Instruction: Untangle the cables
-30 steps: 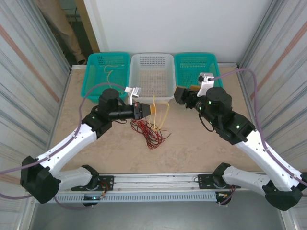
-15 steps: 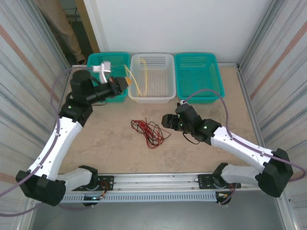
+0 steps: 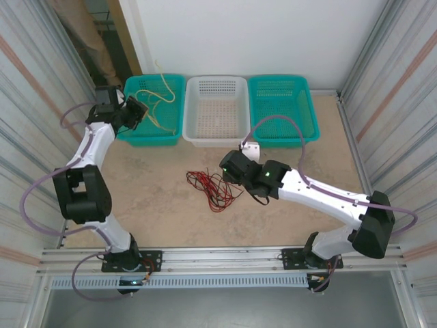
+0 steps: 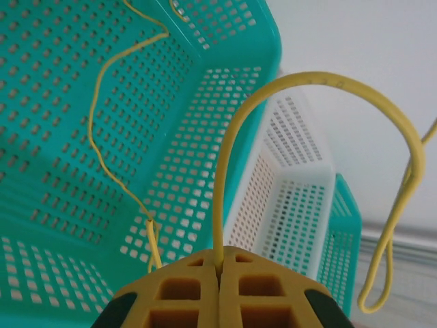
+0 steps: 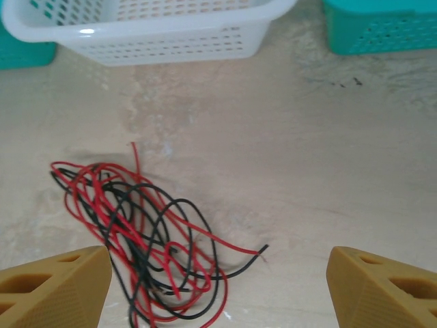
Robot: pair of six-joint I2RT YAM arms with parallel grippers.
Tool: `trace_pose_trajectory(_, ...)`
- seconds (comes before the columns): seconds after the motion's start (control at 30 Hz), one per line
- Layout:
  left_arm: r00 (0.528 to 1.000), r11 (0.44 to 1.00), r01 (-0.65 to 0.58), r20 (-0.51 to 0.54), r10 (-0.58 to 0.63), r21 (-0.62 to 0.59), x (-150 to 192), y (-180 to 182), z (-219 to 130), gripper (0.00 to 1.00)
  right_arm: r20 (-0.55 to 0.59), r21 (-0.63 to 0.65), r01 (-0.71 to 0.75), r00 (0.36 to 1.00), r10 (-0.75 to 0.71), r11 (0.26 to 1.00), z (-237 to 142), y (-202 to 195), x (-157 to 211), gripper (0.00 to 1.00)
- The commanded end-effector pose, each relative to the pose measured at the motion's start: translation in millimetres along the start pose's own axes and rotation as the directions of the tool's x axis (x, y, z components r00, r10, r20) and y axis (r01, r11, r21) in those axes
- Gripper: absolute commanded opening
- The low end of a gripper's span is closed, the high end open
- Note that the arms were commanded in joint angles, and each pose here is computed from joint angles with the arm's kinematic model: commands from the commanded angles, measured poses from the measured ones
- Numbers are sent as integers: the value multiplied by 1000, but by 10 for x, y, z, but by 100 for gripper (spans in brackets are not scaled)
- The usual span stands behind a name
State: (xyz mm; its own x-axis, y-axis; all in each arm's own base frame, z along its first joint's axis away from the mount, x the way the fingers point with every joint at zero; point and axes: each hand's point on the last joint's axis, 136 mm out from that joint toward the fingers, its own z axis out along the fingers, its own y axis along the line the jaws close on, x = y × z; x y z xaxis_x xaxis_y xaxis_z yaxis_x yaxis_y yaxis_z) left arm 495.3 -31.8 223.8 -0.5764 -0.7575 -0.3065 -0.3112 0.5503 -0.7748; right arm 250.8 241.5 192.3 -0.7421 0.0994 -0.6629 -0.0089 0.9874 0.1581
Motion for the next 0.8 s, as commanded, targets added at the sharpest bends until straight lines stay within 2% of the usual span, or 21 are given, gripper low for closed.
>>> trace_pose_trajectory(0.0,996,999,-38,86,35,35,-272,-242,-65,0,33,4,-7,999,7,1000,-59,-104,-47,81)
trace_pose_trajectory(0.03,996,999,-40,86,38,25,-292,-215,-16,0,31,-12,-3,1000,4,1000,-66,-92,-44,81)
trace_pose_trajectory(0.07,996,999,-37,78,36,14,-302,-181,44,5,28,-30,1,1000,0,1000,-76,-73,-47,80)
trace_pose_trajectory(0.1,997,999,-32,73,32,0,-313,-134,100,21,25,-39,2,1000,-1,999,-80,-74,-52,80)
trace_pose_trajectory(0.17,997,999,-29,71,30,-16,-328,-77,179,45,14,-42,-1,1000,2,999,-86,-92,-61,80)
trace_pose_trajectory(0.2,997,999,-26,71,27,-25,-330,-43,204,52,7,-42,-1,1000,2,999,-86,-105,-61,79)
trace_pose_trajectory(0.27,996,999,-41,78,42,-23,-347,-41,219,58,-11,-46,2,1000,-3,999,-76,-120,-43,79)
trace_pose_trajectory(0.43,992,997,-59,109,64,-50,-371,-28,115,66,-31,-85,15,999,-18,996,-66,-71,-7,79)
trace_pose_trajectory(0.6,990,996,-79,118,83,-41,-288,-99,-109,60,-39,-98,24,999,-28,995,-36,-12,-9,79)
trace_pose_trajectory(0.7,984,991,-134,111,136,-26,-40,-193,-323,58,-56,-110,40,997,-46,993,-3,41,18,79)
trace_pose_trajectory(0.77,972,974,-228,60,227,9,311,-291,-444,57,-81,-114,46,995,-55,992,54,76,60,78)
